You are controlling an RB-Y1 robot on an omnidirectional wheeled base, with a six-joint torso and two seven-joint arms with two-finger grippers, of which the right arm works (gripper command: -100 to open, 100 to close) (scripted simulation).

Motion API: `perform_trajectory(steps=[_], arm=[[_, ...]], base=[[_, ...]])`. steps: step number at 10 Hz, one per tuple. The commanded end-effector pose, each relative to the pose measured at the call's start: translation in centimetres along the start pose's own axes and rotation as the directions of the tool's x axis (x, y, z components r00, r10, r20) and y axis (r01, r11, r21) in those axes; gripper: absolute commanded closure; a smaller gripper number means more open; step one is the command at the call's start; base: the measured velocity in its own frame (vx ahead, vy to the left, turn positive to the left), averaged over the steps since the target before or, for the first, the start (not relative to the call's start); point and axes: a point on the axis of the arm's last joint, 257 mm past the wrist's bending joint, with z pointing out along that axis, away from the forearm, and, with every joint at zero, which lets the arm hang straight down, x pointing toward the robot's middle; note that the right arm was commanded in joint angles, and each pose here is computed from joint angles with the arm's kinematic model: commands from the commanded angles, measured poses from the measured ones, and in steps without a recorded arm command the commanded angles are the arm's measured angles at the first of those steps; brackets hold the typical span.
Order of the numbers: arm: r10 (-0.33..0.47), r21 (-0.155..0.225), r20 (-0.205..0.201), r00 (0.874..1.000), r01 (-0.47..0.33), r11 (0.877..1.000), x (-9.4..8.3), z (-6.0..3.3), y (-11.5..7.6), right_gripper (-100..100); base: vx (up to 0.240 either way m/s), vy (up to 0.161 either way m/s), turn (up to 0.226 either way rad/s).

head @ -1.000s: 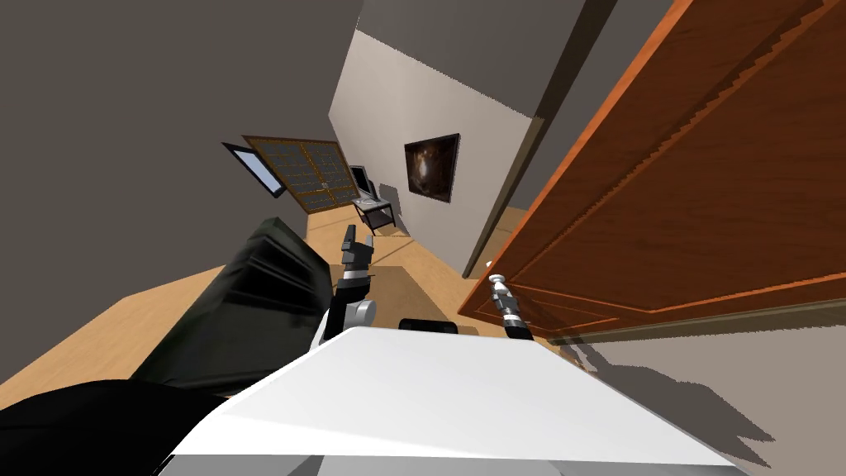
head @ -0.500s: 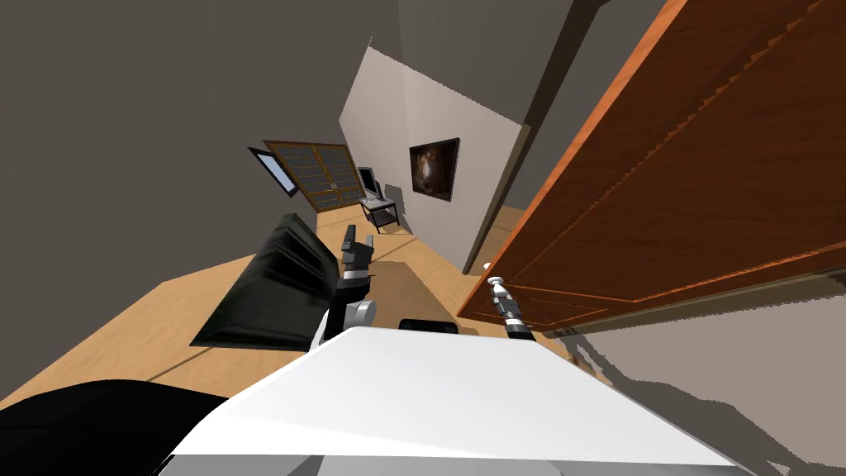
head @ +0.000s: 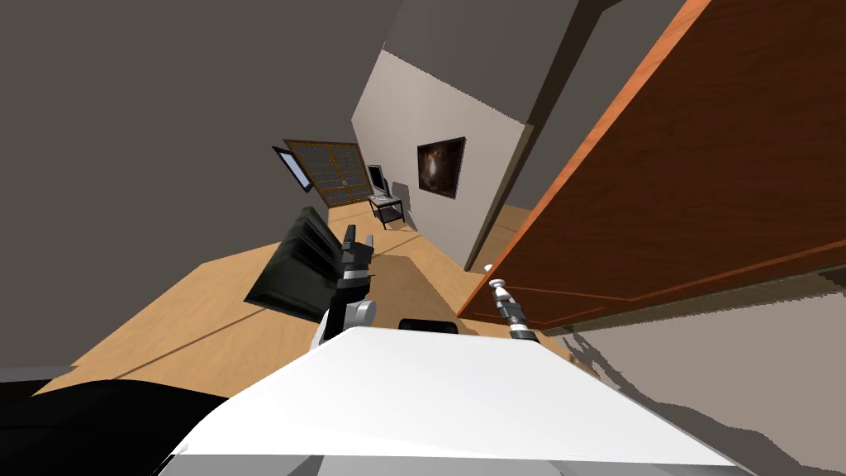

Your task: Pull the door open

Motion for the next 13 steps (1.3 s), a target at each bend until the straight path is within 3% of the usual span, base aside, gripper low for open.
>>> perform_trajectory(steps=[1,4,5,13], arm=[[0.003,0.024,-0.007,1.000,-0.003,1.000,0.2,-0.71,-0.2,100],[0.005,0.055,-0.009,1.000,-0.004,0.998,0.3,-1.76,-0.3,100],[0.003,0.048,0.000,1.000,-0.003,0.999,-0.1,-1.64,-0.3,100],[0.005,0.104,-0.007,1.000,-0.004,0.995,0.2,-3.54,0.0,100]], base=[[-0.209,-0.056,0.113],[-0.188,-0.065,0.105],[-0.084,-0.032,0.027],[-0.195,-0.053,0.142]])
